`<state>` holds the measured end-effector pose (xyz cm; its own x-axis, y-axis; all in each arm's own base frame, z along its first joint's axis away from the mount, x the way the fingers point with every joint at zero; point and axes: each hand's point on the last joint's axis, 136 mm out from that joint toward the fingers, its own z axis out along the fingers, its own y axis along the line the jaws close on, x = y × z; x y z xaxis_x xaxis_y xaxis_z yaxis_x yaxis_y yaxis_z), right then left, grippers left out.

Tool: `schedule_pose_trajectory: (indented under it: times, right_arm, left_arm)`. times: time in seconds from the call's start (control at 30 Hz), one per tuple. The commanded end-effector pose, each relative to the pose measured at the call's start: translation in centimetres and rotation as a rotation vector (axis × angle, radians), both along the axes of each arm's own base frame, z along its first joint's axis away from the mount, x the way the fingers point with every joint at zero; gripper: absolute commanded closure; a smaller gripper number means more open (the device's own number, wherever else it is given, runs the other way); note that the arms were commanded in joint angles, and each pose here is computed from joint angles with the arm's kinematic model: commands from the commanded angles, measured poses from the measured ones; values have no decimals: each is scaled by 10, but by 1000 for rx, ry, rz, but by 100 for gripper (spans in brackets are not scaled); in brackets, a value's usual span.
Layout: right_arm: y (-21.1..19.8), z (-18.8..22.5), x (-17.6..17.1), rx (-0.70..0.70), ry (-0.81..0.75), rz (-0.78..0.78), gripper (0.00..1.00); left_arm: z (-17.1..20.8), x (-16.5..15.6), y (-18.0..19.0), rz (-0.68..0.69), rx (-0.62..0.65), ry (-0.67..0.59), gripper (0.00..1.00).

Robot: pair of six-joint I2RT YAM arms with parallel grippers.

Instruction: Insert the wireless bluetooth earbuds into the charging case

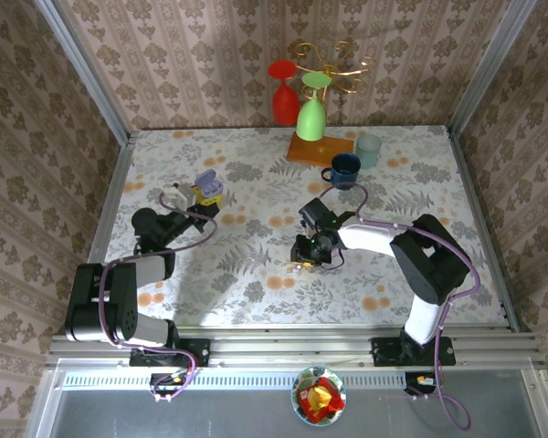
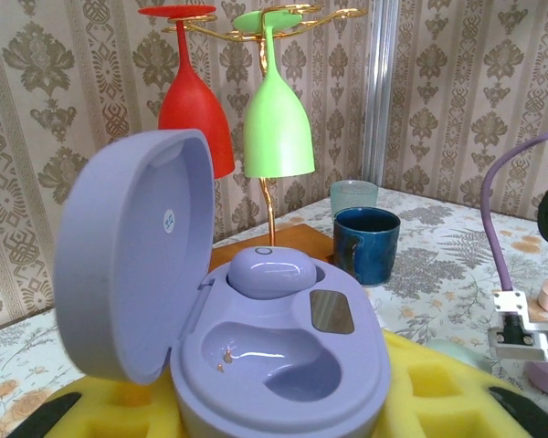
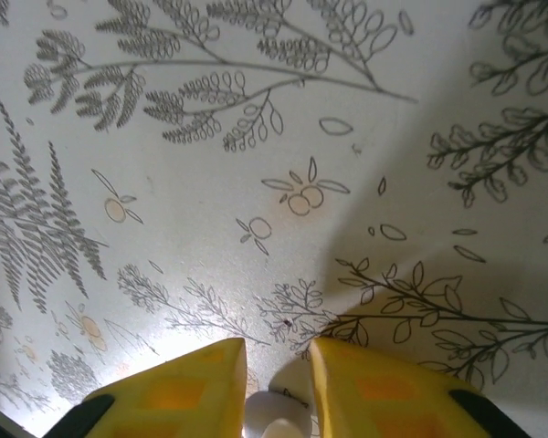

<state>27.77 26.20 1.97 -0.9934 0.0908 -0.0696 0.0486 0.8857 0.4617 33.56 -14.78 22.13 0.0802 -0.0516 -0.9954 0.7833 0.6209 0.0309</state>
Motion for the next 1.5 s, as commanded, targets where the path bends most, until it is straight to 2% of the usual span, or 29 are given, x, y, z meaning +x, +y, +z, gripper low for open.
schedule_pose_trajectory:
  times: [0.0,0.2,0.3,0.4,0.8,1.27,1.33,1.47]
  right_arm:
    - [-17,1,13,-90,-34,-13,66]
    - [-21,28,19,-134,-138,75,58]
    - [-24,34,12,-180,-126,100,58]
    - [-12,33,-1,-147,-95,117,57]
    - [-3,5,-22,-186,-11,136,78]
    - [-18,-13,-7,-203,21,72,87]
    - [-23,-15,-3,-208,30,52,86]
    - [-22,-5,5,-194,6,44,69]
  left_arm:
    - [8,-1,-3,-19,-8,-27,67]
    - [8,-1,-3,-13,-5,-32,67]
    - [8,0,-2,-4,-5,-34,67]
    - [8,0,-1,-3,-4,-33,67]
    - [5,0,-2,-10,-5,-25,67]
    - [5,0,-3,-15,-8,-19,66]
    - [5,-1,-4,-20,-7,-19,66]
    - [5,-1,-4,-22,-7,-19,66]
